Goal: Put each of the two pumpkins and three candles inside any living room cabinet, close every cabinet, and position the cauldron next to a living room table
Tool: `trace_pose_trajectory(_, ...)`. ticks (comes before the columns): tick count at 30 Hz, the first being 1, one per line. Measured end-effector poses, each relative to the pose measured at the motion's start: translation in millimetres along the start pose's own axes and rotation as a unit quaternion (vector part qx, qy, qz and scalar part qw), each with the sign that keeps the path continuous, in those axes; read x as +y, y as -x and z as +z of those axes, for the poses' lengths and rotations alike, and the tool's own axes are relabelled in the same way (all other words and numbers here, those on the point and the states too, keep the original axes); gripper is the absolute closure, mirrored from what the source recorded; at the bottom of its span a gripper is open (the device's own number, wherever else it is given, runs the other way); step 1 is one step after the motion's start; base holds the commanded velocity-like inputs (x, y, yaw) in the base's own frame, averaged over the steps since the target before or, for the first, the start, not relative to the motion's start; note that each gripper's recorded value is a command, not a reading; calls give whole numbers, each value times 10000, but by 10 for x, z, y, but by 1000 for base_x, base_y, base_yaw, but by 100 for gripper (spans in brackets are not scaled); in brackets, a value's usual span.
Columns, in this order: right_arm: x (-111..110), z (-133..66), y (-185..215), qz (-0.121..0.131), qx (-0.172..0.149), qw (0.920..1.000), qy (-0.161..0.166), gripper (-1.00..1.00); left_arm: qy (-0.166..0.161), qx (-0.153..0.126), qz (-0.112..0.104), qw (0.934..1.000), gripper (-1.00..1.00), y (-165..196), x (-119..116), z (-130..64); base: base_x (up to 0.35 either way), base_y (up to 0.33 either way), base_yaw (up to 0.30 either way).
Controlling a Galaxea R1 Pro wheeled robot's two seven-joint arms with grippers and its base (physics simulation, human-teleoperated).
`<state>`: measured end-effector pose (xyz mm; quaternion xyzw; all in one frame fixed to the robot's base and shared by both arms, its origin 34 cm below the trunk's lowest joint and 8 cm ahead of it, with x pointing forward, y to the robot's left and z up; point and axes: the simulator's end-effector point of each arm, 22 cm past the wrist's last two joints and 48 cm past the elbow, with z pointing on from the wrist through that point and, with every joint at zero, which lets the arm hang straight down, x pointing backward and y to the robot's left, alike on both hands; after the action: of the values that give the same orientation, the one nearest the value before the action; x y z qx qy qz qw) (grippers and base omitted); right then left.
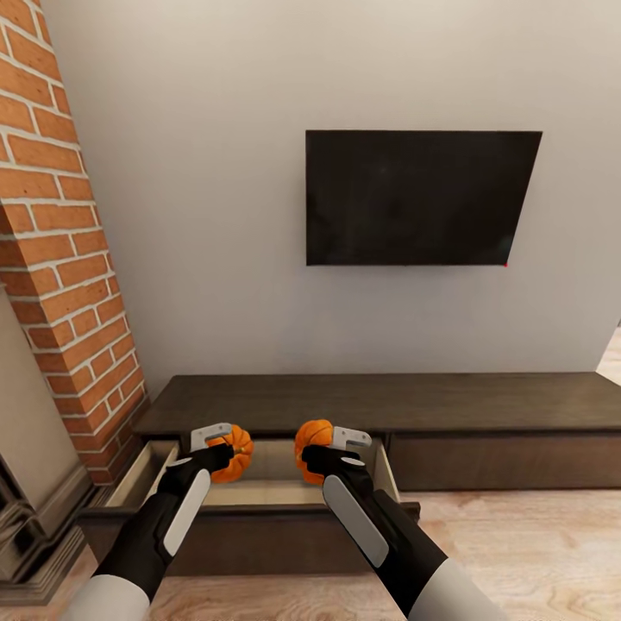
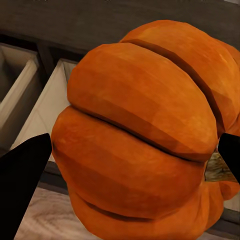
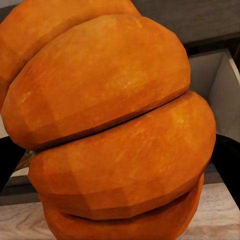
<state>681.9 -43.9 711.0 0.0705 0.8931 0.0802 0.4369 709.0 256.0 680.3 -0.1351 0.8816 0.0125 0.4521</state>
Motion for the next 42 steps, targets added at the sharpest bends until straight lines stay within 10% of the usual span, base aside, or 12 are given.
trace_pose_trajectory(42, 42, 63, -190, -117, -38, 9999, 77, 100, 37, 33, -27, 10000, 100, -201, 95, 109, 49, 37, 0)
